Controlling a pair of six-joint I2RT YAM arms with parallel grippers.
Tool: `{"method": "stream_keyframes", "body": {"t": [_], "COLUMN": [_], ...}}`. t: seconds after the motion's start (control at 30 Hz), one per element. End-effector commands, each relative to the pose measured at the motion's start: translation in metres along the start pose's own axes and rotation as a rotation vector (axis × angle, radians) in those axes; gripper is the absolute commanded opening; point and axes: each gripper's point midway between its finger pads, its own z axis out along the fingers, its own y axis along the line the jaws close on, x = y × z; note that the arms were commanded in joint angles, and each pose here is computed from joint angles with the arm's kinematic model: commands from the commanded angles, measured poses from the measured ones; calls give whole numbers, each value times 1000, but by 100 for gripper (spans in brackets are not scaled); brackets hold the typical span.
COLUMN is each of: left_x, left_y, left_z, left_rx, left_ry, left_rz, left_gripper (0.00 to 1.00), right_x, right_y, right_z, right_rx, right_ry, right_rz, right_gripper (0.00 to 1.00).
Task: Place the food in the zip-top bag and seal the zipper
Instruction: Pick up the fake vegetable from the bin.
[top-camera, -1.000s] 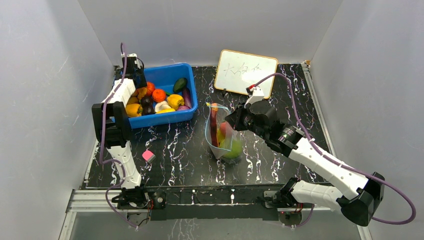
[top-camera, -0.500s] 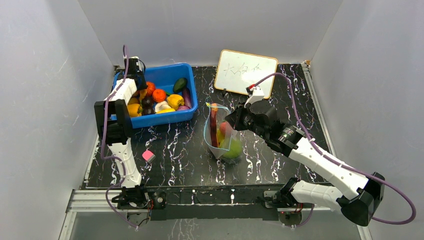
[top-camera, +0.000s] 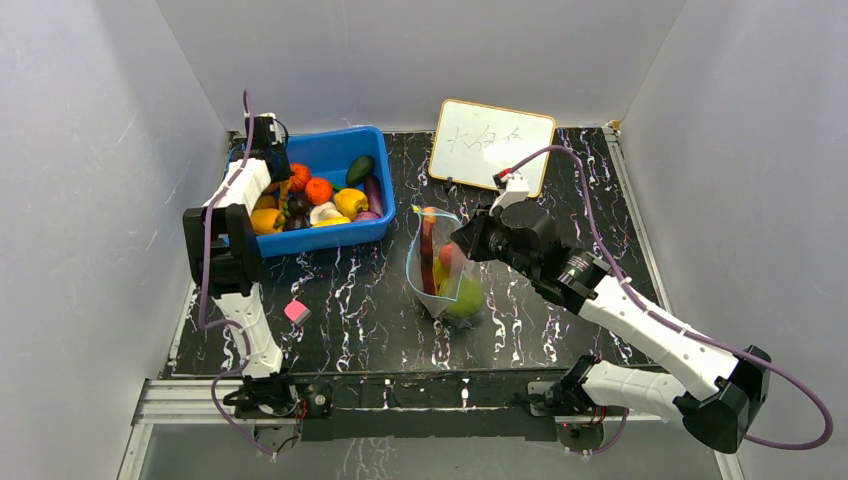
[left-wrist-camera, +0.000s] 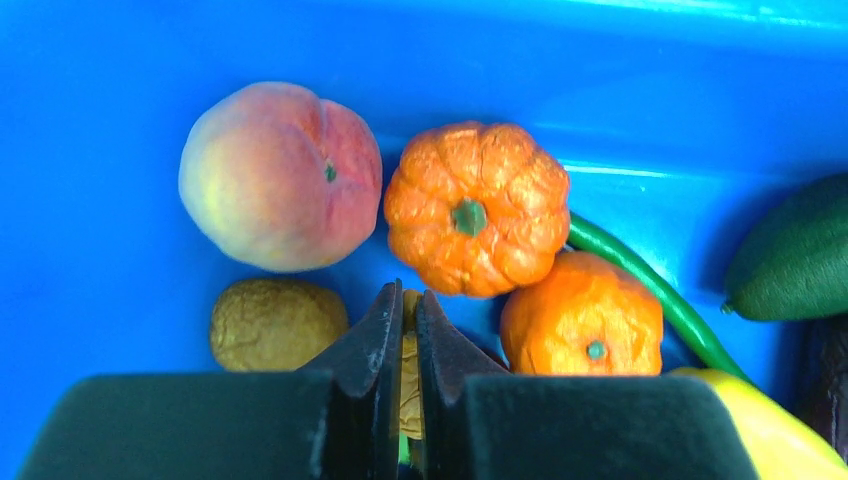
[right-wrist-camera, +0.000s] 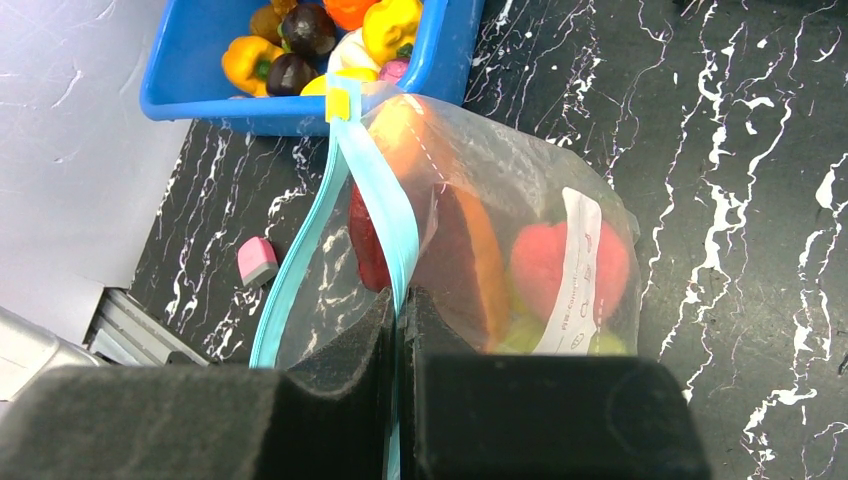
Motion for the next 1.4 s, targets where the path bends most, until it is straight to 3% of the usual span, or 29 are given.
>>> {"method": "stream_keyframes", "body": {"t": [0.0, 0.37, 1.37], "left_x": [-29, -25, 9], "left_y": [3, -15, -148], "left_z": [-54, -119, -360], "left_rx": [28, 173, 1107], "left_ry": [-92, -112, -143], "left_rz": [-19, -74, -305], "left_gripper": [0, 0, 0], "right_x": [-38, -33, -43], "right_y": [20, 19, 27], "right_z": [-14, -17, -9], "right_rx": [-67, -73, -85], "right_ry": [-126, -121, -156], "right_rz": [21, 50, 196], "right_gripper": [0, 0, 0]}}
